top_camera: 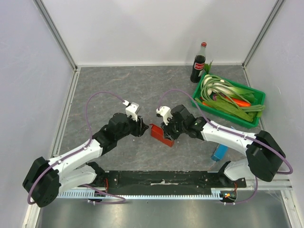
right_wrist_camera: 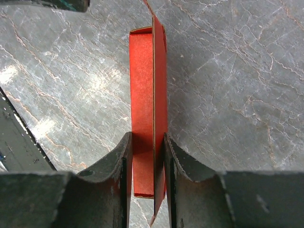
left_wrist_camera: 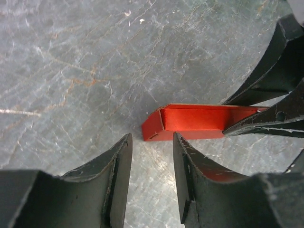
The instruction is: Fold the paper box
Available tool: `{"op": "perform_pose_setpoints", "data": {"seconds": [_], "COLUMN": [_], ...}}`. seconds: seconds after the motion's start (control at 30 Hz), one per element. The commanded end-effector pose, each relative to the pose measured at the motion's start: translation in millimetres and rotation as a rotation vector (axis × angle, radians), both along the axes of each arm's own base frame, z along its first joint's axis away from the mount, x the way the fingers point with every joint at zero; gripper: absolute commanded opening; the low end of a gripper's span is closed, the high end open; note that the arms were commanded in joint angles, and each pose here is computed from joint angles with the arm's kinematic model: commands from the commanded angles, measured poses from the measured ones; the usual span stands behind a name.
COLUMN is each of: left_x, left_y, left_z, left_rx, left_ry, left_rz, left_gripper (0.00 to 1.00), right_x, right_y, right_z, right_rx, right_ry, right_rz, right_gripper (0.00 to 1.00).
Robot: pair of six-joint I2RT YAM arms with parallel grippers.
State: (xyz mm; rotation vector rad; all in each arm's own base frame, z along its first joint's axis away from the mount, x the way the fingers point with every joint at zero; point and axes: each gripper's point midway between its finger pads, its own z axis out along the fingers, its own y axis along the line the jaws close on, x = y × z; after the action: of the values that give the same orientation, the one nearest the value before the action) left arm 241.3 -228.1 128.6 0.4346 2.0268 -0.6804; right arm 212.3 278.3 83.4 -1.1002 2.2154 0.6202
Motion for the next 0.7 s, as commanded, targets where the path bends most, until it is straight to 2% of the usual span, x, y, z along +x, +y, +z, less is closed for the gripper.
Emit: {"op": "perform_pose_setpoints", "data": {"seconds": [0.0, 0.17, 0.37, 0.67], "left_x": [17, 25, 22, 28], "left_y": [-17, -22, -37, -41], "left_z": [22, 22, 7, 16], "left_rx": [0.007, 0.040, 0.065, 0.076], "left_ry": [-0.205, -0.236, -0.210, -0.274], "left_rz": [-0.110, -0.161, -0.282, -0.302], "left_gripper": [0.48, 0.56, 0.48, 0.48], "right_x": [-17, -16, -16, -16], "right_y": [-15, -14, -14, -12], "right_z": [-18, -19, -16, -15], "right_rx": [-0.045, -0.047, -0.040, -0.033], "right_ry": [0.119, 0.134, 0.127, 0.128], "right_rz": [0.014, 0.020, 0.017, 0.027], "right_gripper": [0.21, 0.21, 0.21, 0.20]}}
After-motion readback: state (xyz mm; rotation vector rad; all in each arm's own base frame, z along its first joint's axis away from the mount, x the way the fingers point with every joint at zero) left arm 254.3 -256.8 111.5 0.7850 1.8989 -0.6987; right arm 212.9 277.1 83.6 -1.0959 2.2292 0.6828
